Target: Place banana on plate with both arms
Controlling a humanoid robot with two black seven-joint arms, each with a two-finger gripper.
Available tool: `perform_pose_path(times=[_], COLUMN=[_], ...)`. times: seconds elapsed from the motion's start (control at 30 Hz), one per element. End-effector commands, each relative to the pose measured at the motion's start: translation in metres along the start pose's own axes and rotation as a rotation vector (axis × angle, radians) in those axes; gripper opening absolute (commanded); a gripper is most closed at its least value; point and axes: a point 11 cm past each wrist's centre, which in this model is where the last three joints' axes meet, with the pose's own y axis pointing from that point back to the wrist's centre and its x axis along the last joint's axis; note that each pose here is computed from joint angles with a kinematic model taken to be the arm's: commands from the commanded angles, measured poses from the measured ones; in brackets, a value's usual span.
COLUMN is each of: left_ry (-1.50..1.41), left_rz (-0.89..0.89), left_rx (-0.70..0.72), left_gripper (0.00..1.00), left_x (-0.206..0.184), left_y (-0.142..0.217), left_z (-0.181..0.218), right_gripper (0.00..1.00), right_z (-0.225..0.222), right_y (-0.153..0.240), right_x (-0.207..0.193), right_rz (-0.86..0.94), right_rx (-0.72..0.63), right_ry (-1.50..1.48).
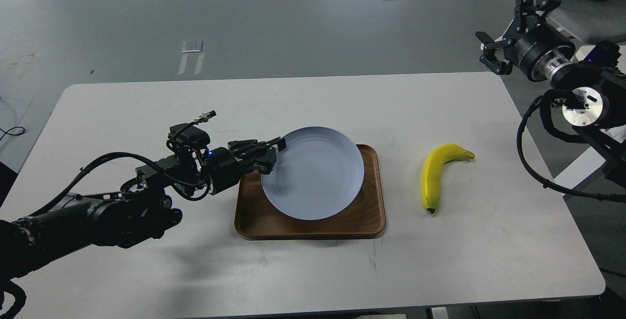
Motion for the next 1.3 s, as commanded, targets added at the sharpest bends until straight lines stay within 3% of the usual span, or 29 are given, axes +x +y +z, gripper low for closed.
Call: perform_pose_path(times=[0.0, 0.4, 0.47, 0.5, 0.53, 0.6, 0.7, 0.87, 0.97, 1.1, 1.2, 1.27], left_ry=[-0.003, 0.020, 0.024, 0.021, 0.021, 0.016, 0.018, 0.086, 0.195, 0.370, 0.553, 0.779], left_rz=[-0.012, -0.021, -0.022, -0.021, -0.021, -0.013, -0.010, 0.043, 0.124, 0.332, 0.469, 0.525], left_rx=[0.029, -0.005, -0.005, -0.002, -0.002, 0.019, 0.021, 0.043, 0.082, 0.117, 0.112, 0.035], left_gripper=[0.00, 0.00, 0.17, 0.38, 0.38, 0.64, 0.80, 0.97, 0.98, 0.98, 0.98, 0.98], left_x=[-0.004, -0.014, -0.016, -0.015, -0.015, -0.013, -0.014, -0.003, 0.015, 0.088, 0.132, 0.168], left_y=[-0.004, -0.017, -0.017, -0.017, -0.017, -0.016, -0.021, -0.022, -0.021, -0.022, -0.023, -0.026], left_z=[-0.007, 0.008, 0.009, 0.007, 0.007, 0.001, 0.002, 0.000, -0.008, -0.017, -0.019, -0.011], right_gripper=[1.00, 1.00, 1.00, 1.00, 1.00, 1.00, 1.00, 1.00, 1.00, 1.00, 1.00, 0.98], right_z=[0.001, 0.001, 0.001, 0.001, 0.001, 0.001, 0.001, 0.000, 0.000, 0.006, 0.018, 0.031], right_y=[0.001, 0.001, 0.001, 0.001, 0.001, 0.001, 0.001, 0.001, 0.006, 0.019, 0.032, 0.046], right_x=[0.000, 0.000, 0.000, 0.000, 0.000, 0.000, 0.001, 0.000, 0.005, 0.007, 0.003, 0.003], right_rz=[0.001, 0.001, 0.001, 0.003, 0.003, 0.003, 0.006, 0.001, 0.001, -0.037, -0.119, -0.209], right_rx=[-0.001, -0.001, -0.003, -0.001, -0.001, -0.003, -0.003, -0.003, -0.015, -0.074, -0.160, -0.238], right_ry=[0.000, 0.000, 0.000, 0.001, 0.001, 0.001, 0.003, 0.002, 0.025, 0.144, 0.404, 0.721])
